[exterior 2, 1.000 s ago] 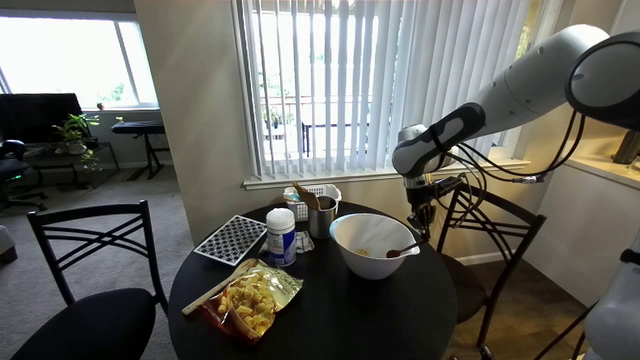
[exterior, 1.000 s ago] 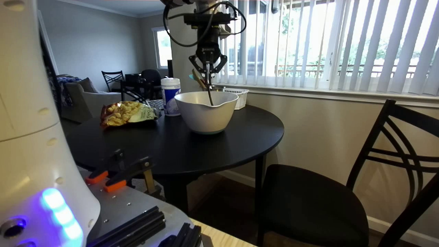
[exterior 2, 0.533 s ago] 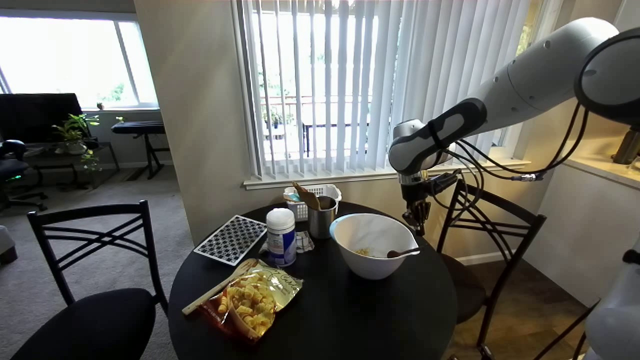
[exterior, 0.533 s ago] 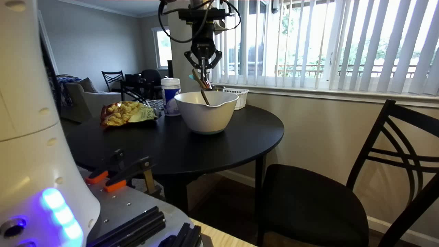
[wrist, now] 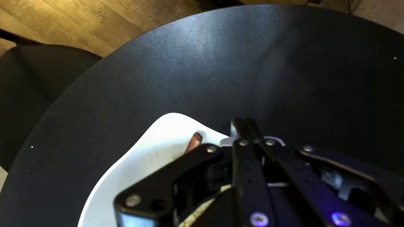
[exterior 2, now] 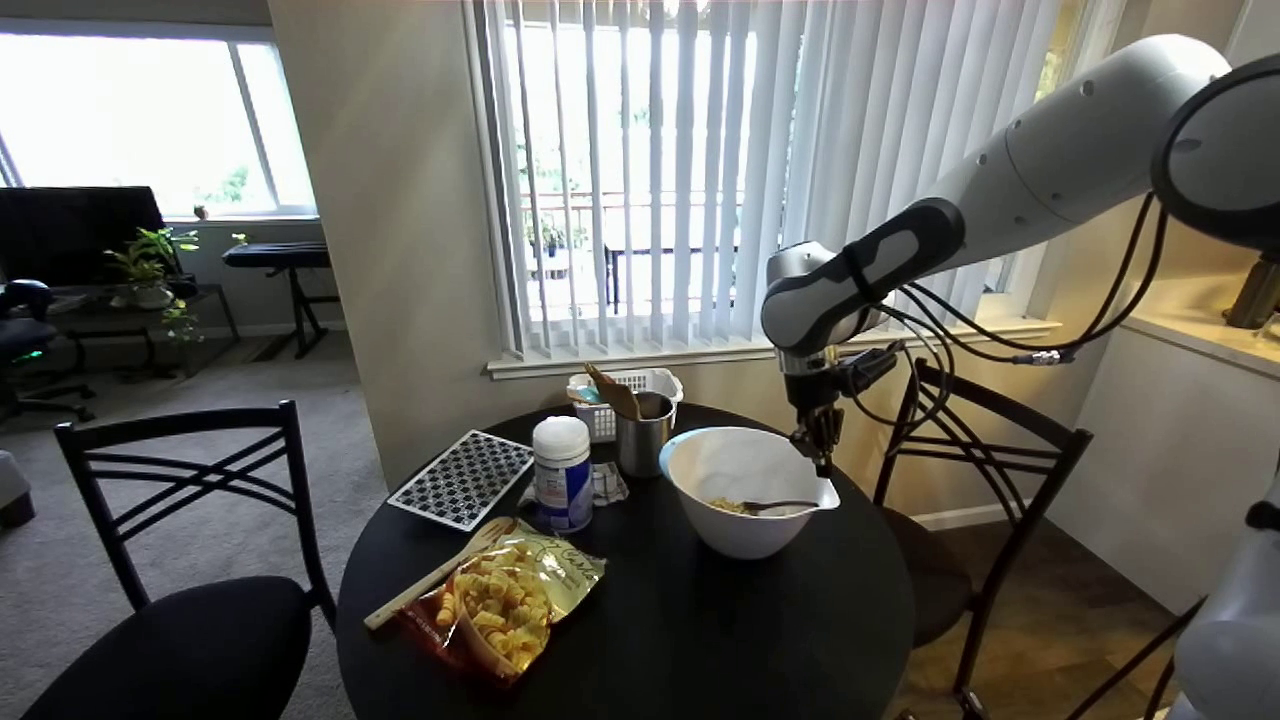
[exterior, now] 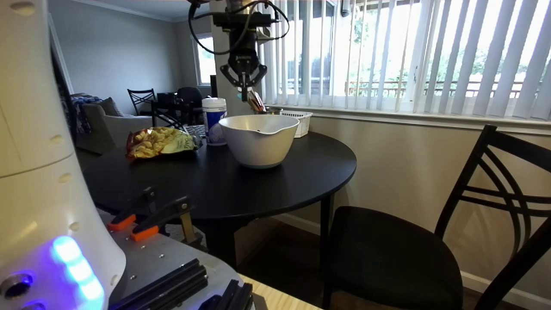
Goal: Use the spoon to stir the contents in the bowl
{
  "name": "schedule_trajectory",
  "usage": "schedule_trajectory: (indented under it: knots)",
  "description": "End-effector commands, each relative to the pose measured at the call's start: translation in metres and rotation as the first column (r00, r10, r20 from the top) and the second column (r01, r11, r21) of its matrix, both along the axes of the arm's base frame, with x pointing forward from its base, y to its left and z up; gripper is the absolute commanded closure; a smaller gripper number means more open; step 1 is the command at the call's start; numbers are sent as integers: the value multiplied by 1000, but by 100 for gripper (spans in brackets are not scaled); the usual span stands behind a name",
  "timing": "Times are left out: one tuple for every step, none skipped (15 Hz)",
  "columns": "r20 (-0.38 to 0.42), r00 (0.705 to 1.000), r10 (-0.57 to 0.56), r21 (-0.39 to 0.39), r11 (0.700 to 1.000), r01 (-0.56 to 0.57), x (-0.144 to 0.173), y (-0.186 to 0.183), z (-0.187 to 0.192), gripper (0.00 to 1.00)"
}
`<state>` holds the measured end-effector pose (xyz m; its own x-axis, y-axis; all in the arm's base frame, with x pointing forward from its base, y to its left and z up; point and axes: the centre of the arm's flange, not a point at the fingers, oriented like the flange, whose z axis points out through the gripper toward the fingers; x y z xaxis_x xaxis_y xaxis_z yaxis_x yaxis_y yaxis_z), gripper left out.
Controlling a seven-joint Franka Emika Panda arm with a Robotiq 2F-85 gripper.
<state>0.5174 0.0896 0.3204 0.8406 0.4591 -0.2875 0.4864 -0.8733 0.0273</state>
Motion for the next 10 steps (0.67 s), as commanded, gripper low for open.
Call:
schedule_trajectory:
  knots:
    - [0, 1000, 29, 11, 1000, -29, -7, 0, -1, 70]
    - [-3, 1000, 16, 6, 1000, -16, -6, -2, -1, 64]
    - [-1, 1000, 4, 0, 1000, -4, -1, 2, 0, 59]
    - [-1, 1000, 4, 0, 1000, -4, 0, 2, -1, 78]
    - [-2, 1000, 3, 0, 1000, -3, 0, 2, -1, 71]
    - [-2, 1000, 3, 0, 1000, -3, 0, 2, -1, 65]
    - [-2, 1000, 3, 0, 1000, -3, 0, 2, -1, 59]
    - [-2, 1000, 3, 0, 1000, -3, 0, 2, -1, 59]
    - [-2, 1000, 3, 0, 1000, -3, 0, 2, -1, 59]
    - [-2, 1000, 3, 0, 1000, -3, 0, 2, -1, 59]
